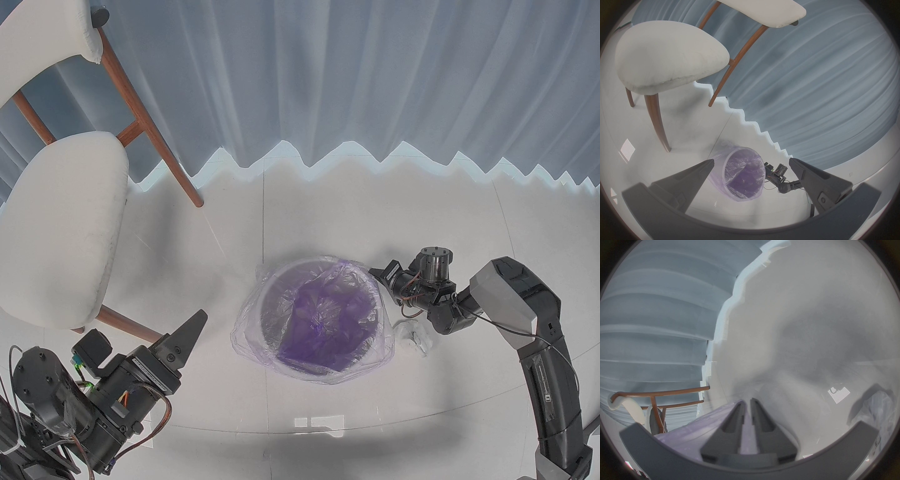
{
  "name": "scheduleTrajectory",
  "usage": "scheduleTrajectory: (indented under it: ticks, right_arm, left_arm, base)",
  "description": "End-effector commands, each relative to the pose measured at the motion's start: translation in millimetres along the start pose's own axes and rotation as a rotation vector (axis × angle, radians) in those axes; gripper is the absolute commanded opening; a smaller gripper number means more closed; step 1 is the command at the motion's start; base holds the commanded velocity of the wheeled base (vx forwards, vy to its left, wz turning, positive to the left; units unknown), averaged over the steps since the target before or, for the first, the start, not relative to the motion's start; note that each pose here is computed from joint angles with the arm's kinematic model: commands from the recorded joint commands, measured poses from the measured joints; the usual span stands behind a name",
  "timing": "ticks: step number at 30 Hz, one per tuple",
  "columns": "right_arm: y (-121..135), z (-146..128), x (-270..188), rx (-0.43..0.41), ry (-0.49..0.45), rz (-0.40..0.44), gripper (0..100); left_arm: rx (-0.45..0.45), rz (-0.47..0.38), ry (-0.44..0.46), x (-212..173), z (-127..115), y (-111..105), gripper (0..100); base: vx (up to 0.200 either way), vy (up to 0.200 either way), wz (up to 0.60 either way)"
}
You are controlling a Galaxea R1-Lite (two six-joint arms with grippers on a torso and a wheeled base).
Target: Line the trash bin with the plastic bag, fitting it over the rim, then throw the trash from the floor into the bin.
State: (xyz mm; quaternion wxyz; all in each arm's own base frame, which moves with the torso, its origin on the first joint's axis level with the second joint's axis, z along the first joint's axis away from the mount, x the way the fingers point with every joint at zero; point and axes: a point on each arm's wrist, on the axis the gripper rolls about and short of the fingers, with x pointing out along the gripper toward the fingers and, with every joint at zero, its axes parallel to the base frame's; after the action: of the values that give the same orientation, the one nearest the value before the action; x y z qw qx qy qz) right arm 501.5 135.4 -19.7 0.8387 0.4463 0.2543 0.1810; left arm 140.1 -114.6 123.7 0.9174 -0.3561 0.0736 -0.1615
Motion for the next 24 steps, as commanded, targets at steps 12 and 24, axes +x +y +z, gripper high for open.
scheduleTrajectory:
  ticks: [12,24]
  right_arm:
    - [74,91,-177,0.483,-0.127,-0.199,100]
    - [110,-6,-339,0.355,-0.044,-0.206,100]
  left_arm:
    - [-0.088,-0.017,-0.054,-10,13,0,100]
    - [-0.31,0.103,0.099,32,-16,26,100]
  base:
    - [0.0,0.0,0.0]
    - [0.0,0.0,0.0]
